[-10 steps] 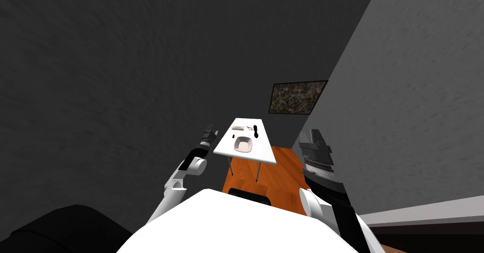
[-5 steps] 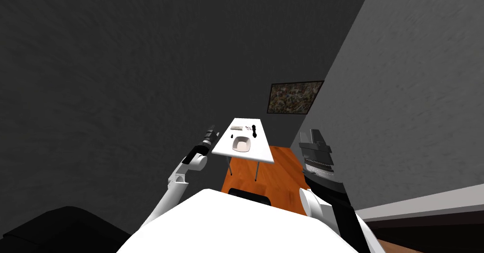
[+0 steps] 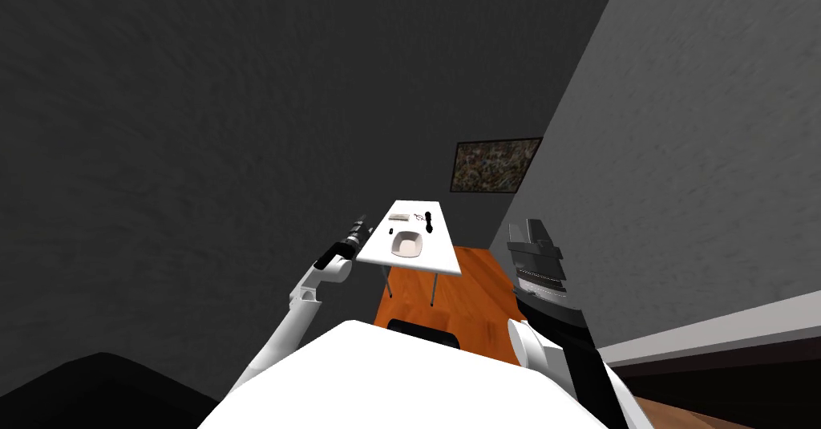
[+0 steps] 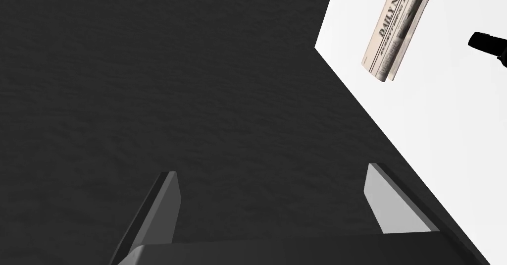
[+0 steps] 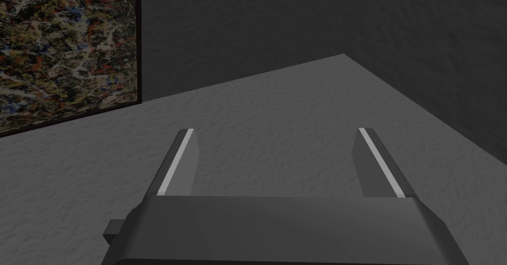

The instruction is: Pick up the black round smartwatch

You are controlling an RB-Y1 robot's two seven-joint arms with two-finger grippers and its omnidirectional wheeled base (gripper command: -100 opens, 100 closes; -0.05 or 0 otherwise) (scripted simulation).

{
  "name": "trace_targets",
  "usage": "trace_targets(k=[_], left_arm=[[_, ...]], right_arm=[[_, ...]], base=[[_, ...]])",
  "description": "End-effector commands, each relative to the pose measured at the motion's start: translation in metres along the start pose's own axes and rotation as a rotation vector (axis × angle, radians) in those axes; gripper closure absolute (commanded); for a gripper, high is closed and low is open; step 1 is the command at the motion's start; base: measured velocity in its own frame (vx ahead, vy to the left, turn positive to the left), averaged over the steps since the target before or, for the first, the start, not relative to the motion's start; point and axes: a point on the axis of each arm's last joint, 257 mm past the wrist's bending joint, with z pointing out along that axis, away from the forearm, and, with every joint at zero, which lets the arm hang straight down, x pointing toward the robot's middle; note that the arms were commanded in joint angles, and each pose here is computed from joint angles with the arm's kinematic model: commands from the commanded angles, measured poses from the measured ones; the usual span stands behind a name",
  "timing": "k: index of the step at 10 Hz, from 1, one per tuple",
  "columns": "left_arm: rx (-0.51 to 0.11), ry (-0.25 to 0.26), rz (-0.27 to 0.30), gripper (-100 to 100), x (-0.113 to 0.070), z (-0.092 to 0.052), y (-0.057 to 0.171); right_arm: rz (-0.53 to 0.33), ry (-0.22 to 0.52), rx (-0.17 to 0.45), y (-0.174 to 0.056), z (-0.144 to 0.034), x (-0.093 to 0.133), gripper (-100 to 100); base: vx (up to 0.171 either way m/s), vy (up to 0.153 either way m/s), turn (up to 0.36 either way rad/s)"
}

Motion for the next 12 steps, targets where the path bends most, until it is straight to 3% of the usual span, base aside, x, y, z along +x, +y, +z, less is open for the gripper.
trace_targets(k=[1, 9, 12], left_arm=[[-0.049, -0.014, -0.021, -100, -0.008, 0.009, 0.01], [-0.258, -0.098, -0.097, -100, -0.041, 0.034, 0.052], [-0.328, -0.131, -0.114, -100, -0.051, 0.036, 0.066]], right_arm=[[0.0, 0.0, 0.0, 0.0, 0.0, 0.0, 0], [0.0, 0.0, 0.0, 0.0, 0.0, 0.0, 0], [0.0, 0.0, 0.0, 0.0, 0.0, 0.0, 0]], base=[[0.0, -0.013, -0.081], [0.0, -0.016, -0.066], [0.001, -0.005, -0.048]])
